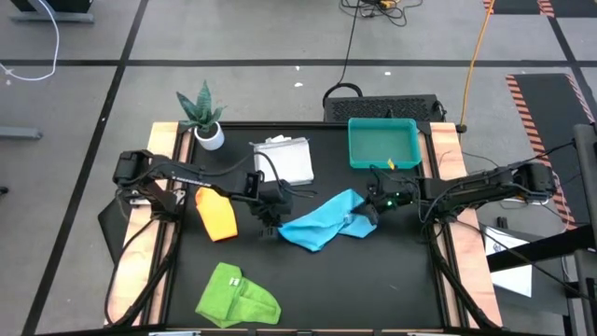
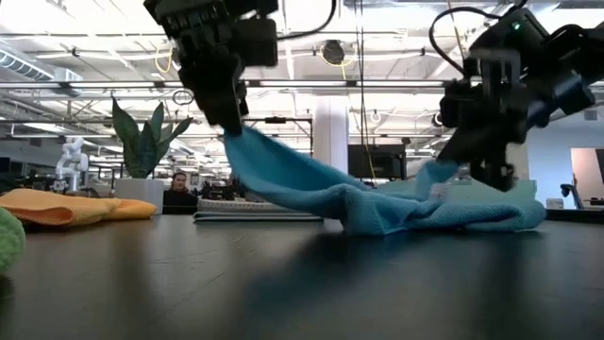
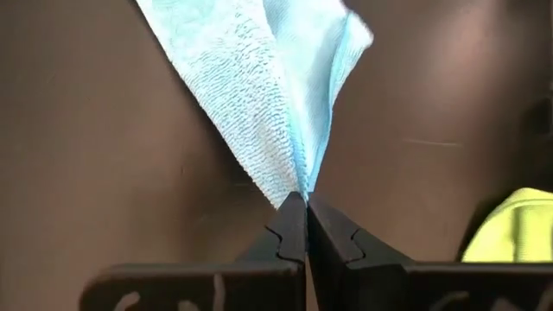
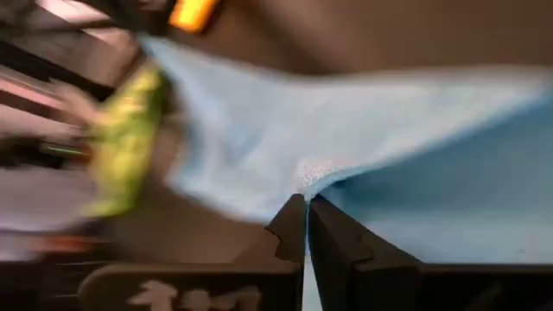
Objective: Fold microfiber towels
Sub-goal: Fold the blue microfiber towel
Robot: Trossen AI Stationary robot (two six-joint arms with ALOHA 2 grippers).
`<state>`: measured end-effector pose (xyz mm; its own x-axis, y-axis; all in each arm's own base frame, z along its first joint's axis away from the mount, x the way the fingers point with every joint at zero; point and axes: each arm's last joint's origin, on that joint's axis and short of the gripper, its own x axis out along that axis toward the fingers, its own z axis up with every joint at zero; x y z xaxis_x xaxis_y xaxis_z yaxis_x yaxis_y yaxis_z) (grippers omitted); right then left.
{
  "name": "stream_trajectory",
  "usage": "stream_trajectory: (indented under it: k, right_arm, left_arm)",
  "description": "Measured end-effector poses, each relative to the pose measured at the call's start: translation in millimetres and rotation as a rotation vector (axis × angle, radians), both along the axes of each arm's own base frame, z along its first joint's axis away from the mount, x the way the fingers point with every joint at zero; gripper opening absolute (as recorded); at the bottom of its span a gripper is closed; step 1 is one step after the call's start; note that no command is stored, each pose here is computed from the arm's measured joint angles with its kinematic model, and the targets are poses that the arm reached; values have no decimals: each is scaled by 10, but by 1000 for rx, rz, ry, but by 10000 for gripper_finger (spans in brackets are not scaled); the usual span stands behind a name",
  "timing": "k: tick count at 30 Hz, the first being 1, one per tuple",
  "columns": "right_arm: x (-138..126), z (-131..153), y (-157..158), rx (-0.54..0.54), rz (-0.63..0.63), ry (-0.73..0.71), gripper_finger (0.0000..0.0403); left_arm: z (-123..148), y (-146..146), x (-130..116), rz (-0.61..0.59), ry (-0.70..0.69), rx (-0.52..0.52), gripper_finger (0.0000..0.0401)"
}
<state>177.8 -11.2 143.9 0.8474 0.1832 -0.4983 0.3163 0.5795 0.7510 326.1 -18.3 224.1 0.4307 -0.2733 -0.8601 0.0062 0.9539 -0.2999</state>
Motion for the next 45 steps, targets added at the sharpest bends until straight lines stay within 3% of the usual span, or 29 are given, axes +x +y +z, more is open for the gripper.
stream_trajectory:
  k: [3,7,10,13,15,17,25,30,33,37,45]
  right_arm:
    - [26,145,58,283,10,-78,3]
    - [57,445,145,469,7,-292,2]
    - [56,504,159,498,-35,-345,4]
    - [53,431,141,443,-77,-292,10]
    - [56,346,108,321,-85,-253,20]
    - [53,298,78,128,-35,-254,35]
    - [49,257,-9,-815,286,-356,137]
    - [24,162,-38,-1394,509,-233,181]
    - [-5,62,-44,-1644,692,-99,191]
    - [12,-30,-23,-1816,850,-9,189]
    - [99,-117,180,-1845,927,-85,168]
  left_arm:
    - [164,-20,-112,-8,-21,-1,1]
    - [431,-76,-265,-26,-108,0,1]
    - [568,-112,-358,-1,-153,43,1]
    - [585,-130,-388,26,-148,73,1]
    - [569,-137,-399,28,-128,82,1]
    - [520,-147,-386,28,-97,88,1]
    - [298,-75,-372,18,41,119,1]
    - [201,21,-380,46,75,101,1]
    - [214,46,-362,52,56,94,1]
    - [212,72,-366,59,64,80,1]
    - [213,71,-366,63,66,64,1]
